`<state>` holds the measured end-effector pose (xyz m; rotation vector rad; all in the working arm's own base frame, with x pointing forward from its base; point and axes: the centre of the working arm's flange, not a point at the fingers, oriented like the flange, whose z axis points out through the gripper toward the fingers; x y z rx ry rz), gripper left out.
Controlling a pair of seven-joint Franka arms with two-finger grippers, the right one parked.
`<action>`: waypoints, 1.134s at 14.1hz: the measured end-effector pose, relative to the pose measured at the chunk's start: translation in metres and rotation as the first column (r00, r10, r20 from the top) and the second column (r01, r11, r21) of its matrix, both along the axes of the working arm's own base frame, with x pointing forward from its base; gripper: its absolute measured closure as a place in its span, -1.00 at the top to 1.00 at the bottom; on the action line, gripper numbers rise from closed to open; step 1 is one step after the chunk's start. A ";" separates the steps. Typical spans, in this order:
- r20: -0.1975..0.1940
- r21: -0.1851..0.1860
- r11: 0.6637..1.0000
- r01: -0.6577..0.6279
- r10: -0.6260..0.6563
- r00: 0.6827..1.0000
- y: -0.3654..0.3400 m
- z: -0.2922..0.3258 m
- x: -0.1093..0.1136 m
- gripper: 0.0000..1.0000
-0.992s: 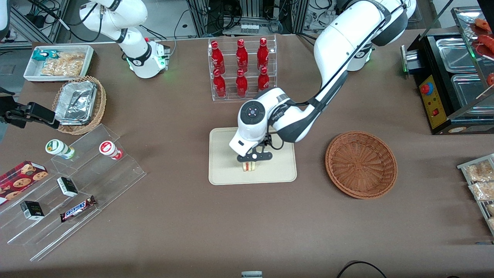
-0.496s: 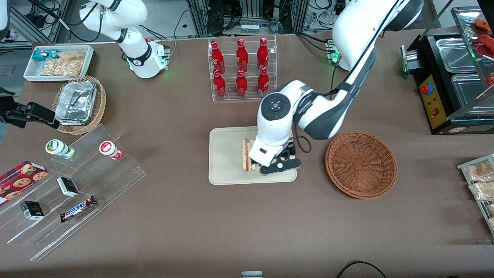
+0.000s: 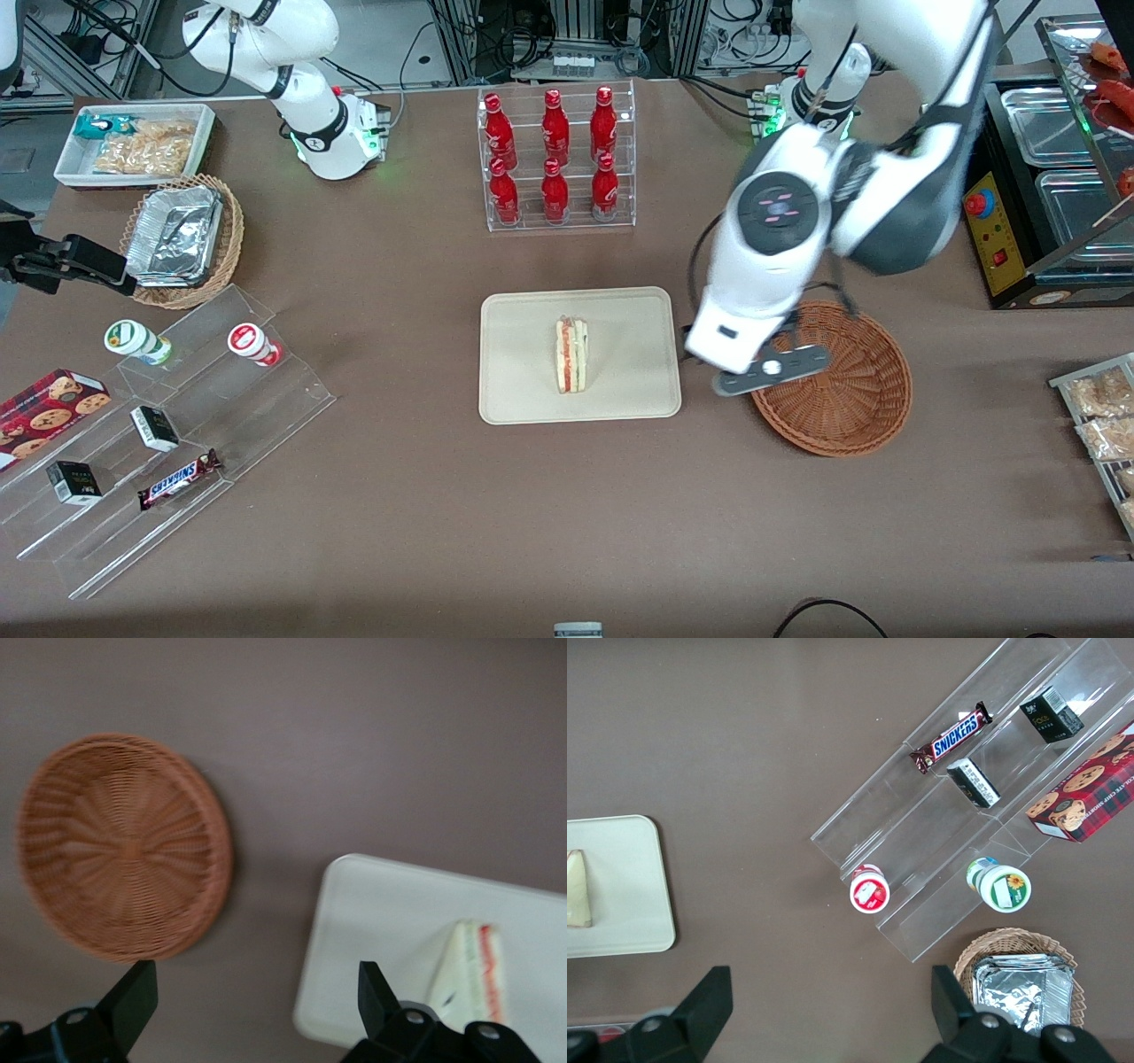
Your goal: Place sandwich from basket to tray
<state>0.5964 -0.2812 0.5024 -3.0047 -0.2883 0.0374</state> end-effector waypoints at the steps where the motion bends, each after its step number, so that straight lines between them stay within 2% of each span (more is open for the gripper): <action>1: -0.021 -0.007 1.000 0.015 -0.015 1.000 0.027 0.018 -0.002 1.00; 5: -0.073 -0.007 0.996 0.090 -0.091 0.993 0.128 0.070 -0.011 1.00; 7: -0.085 -0.010 0.994 0.107 -0.108 0.991 0.164 0.087 -0.017 1.00; 10: -0.100 -0.004 0.990 0.139 -0.139 0.985 0.175 0.113 -0.037 1.00; 12: -0.094 -0.014 0.988 0.151 -0.152 0.984 0.171 0.129 -0.051 1.00; 16: -0.098 -0.039 0.987 0.153 -0.156 0.983 0.168 0.130 -0.055 1.00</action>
